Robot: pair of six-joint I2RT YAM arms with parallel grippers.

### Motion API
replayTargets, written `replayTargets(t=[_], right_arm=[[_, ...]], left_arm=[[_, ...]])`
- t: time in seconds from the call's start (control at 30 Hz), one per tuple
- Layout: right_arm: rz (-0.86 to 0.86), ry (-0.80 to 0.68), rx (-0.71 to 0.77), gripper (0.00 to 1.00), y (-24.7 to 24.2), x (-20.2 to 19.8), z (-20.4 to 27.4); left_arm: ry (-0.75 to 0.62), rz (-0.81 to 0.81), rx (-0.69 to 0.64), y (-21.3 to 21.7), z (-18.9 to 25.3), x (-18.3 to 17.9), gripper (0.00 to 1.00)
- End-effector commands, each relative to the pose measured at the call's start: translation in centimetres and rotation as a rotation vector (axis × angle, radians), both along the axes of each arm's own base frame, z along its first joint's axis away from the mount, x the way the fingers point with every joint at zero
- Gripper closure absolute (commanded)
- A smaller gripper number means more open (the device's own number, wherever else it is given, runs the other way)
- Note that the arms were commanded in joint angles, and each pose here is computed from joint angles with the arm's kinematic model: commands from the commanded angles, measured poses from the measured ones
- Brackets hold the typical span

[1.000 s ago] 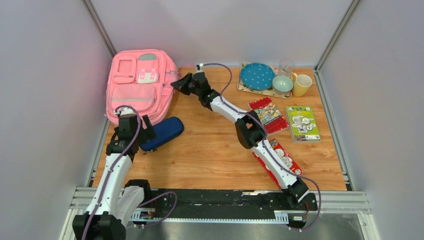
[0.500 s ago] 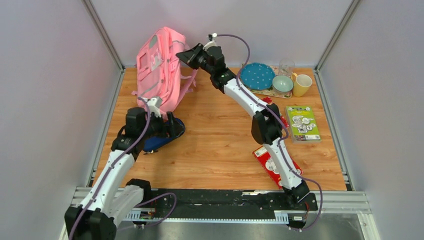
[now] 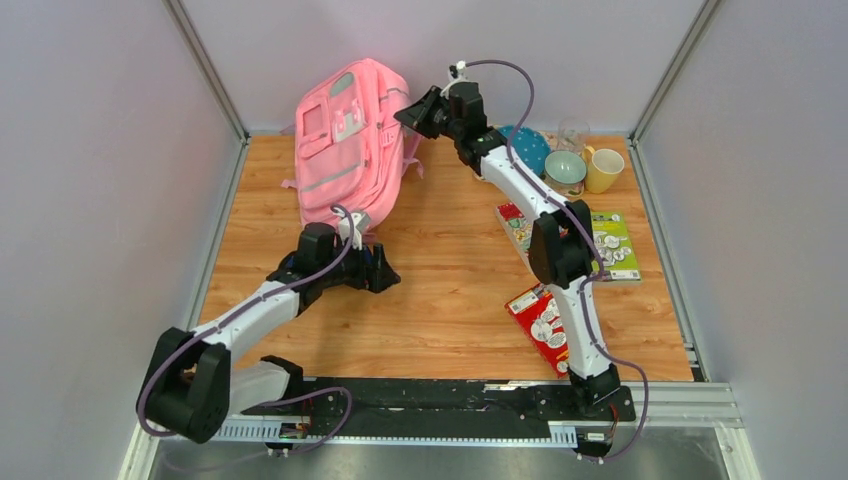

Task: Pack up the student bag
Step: Adjust the stationery at the center of the board.

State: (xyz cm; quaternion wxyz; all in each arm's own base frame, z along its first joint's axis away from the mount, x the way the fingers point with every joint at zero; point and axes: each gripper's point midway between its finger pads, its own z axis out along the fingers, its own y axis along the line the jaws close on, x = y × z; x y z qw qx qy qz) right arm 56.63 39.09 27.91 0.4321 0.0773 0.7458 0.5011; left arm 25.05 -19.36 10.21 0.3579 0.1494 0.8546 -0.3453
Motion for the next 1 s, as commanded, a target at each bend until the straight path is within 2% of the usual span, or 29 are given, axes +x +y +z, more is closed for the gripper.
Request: replayTargets(t=[0.0, 0.13, 0.2, 0.43, 0.5, 0.7, 0.8, 0.97], right_arm=[[0.029, -0.238, 0.048, 1.0, -0.9, -3.5, 11.2], [0.021, -0.207, 0.002, 1.0, -1.5, -4.1, 10.3], [0.023, -0.179, -0.019, 1.0, -1.7, -4.5, 8.9], [0.042, -0.14, -0.047, 1.0, -2.9, -7.6, 7.2], [0.057, -0.11, -0.061, 1.0, -3.0, -8.3, 5.8], [0.012, -0.125, -0.077, 1.0, -4.1, -9.9, 5.8], [-0.018, -0.093, -0.086, 1.0, -5.2, -10.9, 4.8], [-0.01, -0.003, -0.093, 1.0, -4.4, -13.4, 0.5]], left_arm=[[-0.103, 0.037, 0.047, 0.0, -0.8, 3.3, 0.02], [-0.032, 0.177, 0.173, 2.3, -3.8, 5.0, 0.03], [-0.007, 0.309, 0.245, 4.4, -4.9, 5.6, 0.03], [0.067, 0.54, 0.445, 10.4, -7.6, 3.1, 0.02], [0.056, 0.558, 0.462, 11.1, -7.4, 2.6, 0.02], [0.063, 0.689, 0.6, 14.9, -7.5, 1.1, 0.01], [0.068, 0.71, 0.562, 14.7, -6.5, 1.0, 0.01], [0.024, 0.653, 0.297, 11.4, -3.4, 0.2, 0.01]])
